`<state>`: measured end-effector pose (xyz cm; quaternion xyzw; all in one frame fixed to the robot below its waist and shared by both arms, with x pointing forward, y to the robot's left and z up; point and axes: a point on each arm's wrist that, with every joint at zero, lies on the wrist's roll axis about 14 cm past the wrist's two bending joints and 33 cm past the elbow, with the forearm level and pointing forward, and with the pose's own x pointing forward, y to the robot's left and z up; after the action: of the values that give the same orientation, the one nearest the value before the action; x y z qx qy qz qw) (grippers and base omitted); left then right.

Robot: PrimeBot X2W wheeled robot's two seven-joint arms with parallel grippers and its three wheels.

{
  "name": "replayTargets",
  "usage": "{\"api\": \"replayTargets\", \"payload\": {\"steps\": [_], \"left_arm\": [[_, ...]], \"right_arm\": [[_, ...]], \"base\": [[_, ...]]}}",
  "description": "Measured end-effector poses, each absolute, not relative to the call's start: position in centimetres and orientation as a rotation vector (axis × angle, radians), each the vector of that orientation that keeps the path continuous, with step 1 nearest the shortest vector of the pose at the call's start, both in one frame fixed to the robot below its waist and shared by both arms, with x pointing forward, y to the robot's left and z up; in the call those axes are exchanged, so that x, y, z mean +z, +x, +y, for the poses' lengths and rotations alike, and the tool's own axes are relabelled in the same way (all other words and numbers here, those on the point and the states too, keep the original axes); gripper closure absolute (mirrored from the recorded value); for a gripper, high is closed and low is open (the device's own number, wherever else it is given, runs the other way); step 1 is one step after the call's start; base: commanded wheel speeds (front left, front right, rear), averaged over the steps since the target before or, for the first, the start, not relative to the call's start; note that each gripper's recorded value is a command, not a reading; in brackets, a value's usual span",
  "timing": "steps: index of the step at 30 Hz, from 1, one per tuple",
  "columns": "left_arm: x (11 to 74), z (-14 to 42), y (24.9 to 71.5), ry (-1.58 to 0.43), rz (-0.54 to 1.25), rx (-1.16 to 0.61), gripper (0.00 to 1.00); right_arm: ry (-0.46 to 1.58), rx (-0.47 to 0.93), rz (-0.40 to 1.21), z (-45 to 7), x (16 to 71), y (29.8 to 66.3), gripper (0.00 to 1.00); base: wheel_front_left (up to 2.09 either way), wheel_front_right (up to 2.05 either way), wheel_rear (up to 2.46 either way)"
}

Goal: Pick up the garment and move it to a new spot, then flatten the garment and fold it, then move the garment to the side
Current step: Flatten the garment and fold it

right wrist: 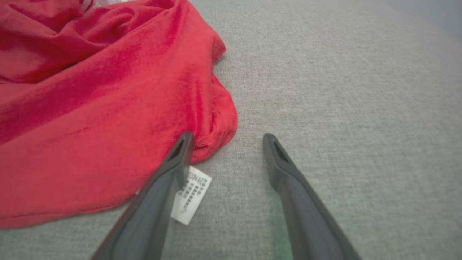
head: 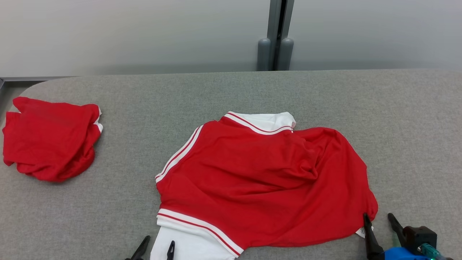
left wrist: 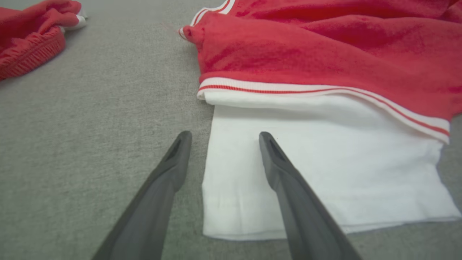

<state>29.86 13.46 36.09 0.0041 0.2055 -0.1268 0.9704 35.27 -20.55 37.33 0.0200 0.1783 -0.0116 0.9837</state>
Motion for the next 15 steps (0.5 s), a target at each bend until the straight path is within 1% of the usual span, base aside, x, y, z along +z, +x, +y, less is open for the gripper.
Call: {"api": "replayTargets", "payload": {"steps": [3, 12, 13, 14, 15], "left_arm": [[34.9, 13.7, 29.0, 0.011, 0.462, -0.258, 0.00], [33.8, 13.0, 28.7, -0.016, 0.501, -0.272, 0.00], [33.7, 12.9, 28.8, -0.021, 0.506, -0.275, 0.00], [33.5, 12.8, 28.7, -0.028, 0.513, -0.273, 0.24], [33.5, 12.8, 28.7, -0.028, 0.513, -0.273, 0.98]], "right_arm": [[0.045, -0.013, 0.379, -20.1, 36.8, 35.3, 0.00], [0.075, 0.029, 0.387, -18.5, 36.5, 36.0, 0.00], [0.084, 0.032, 0.392, -18.3, 36.4, 36.0, 0.06], [0.095, 0.034, 0.394, -18.1, 36.3, 36.1, 0.67], [0.095, 0.034, 0.394, -18.1, 36.3, 36.1, 1.00]], "base": [[0.00, 0.00, 0.00], [0.00, 0.00, 0.00], [0.00, 0.00, 0.00], [0.00, 0.00, 0.00], [0.00, 0.00, 0.00]]}}
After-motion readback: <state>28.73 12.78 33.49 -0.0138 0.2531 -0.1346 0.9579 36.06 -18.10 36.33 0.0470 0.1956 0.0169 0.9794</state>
